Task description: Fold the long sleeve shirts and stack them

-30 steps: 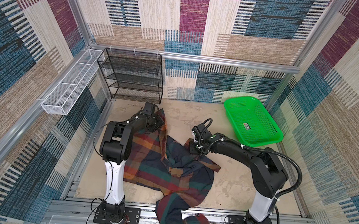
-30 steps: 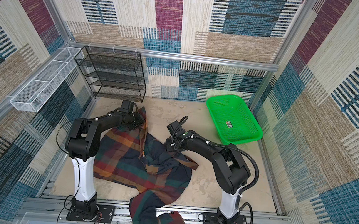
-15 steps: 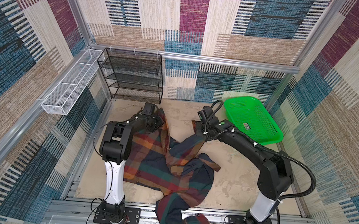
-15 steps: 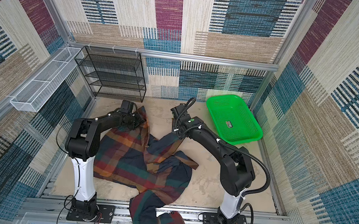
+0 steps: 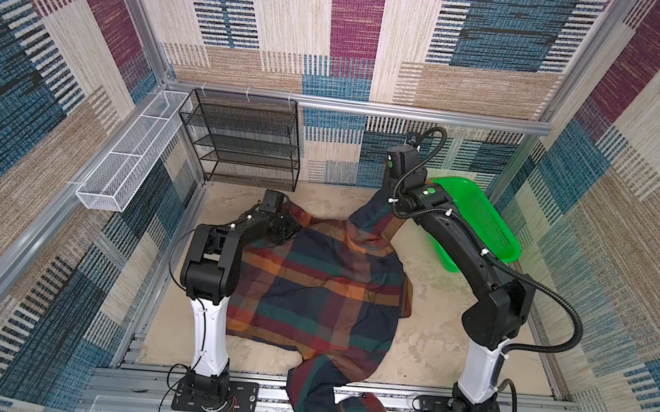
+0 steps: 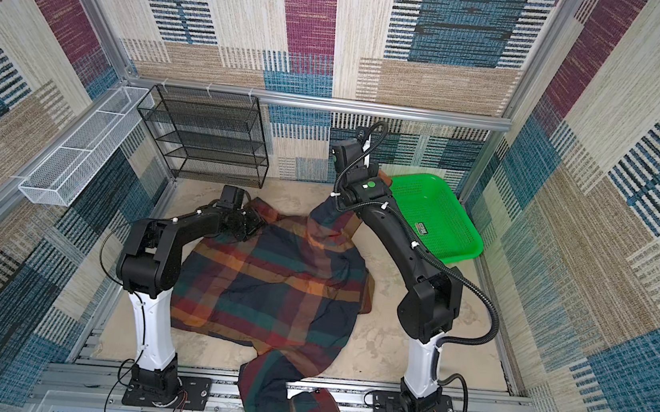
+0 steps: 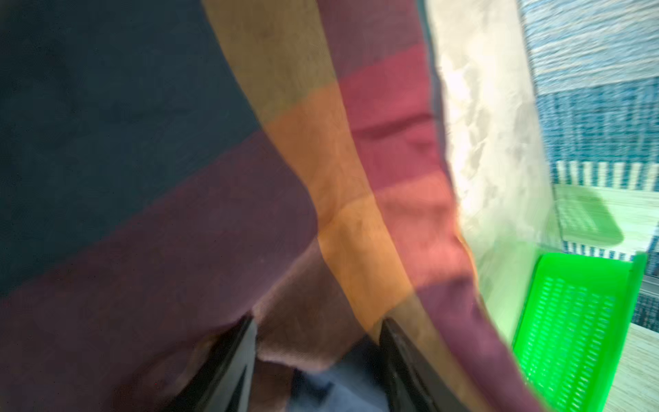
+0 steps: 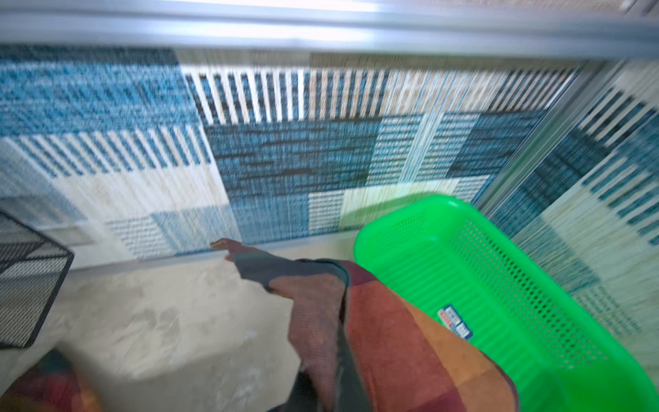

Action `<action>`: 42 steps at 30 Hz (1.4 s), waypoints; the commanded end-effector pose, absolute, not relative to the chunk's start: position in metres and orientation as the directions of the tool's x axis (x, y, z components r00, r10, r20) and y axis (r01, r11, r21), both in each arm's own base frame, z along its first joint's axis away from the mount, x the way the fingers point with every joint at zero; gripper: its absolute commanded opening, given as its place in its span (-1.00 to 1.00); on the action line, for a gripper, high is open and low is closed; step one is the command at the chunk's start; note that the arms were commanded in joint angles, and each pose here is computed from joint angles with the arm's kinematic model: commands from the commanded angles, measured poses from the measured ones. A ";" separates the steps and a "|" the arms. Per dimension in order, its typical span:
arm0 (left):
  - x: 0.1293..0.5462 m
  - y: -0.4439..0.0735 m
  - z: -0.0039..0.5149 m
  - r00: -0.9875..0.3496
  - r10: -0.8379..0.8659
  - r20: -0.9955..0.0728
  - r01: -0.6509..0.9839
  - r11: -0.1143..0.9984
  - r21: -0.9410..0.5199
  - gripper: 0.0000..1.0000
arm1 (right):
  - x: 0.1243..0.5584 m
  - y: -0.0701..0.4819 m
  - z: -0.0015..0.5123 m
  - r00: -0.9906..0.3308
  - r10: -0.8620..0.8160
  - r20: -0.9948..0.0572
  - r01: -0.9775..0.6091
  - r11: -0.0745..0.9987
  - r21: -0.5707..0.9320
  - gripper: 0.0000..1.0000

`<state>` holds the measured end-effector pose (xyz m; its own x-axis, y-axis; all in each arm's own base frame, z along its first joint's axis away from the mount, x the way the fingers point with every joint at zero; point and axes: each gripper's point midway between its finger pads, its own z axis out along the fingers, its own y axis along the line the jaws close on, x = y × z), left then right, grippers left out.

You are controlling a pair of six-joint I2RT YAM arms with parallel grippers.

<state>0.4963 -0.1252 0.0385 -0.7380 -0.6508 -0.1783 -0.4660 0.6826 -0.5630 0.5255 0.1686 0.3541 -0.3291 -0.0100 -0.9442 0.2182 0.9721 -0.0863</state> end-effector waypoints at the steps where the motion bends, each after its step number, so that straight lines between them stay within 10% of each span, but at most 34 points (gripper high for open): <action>1: 0.446 -0.109 0.016 -0.738 -0.673 -0.058 -0.596 0.688 -0.414 0.23 | 0.549 0.155 0.379 -0.228 -0.127 -0.965 0.318 0.928 -0.197 -1.00; 13: 0.405 -0.084 0.055 -0.652 -0.749 -0.121 -0.624 0.620 -0.475 0.31 | 0.603 0.141 0.373 -0.218 -0.126 -0.968 0.264 0.947 -0.183 -1.00; 18: 0.433 -0.065 0.124 -0.592 -0.728 -0.347 -0.508 0.670 -0.541 0.46 | 0.599 0.148 0.360 -0.268 -0.091 -0.959 0.183 0.973 -0.143 -1.00; 42: 0.515 -0.066 0.128 -0.654 -0.508 -0.560 -0.423 0.860 -0.286 0.54 | 0.448 0.225 0.276 -0.399 0.004 -0.917 -0.361 0.919 0.160 -1.00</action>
<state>0.5178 -0.0793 0.1349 -0.6399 -0.5561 -0.5304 -0.4010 0.8304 -0.3868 0.4600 0.2076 0.2515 -0.4643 -0.0407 -0.8847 -0.2875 0.9518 0.1071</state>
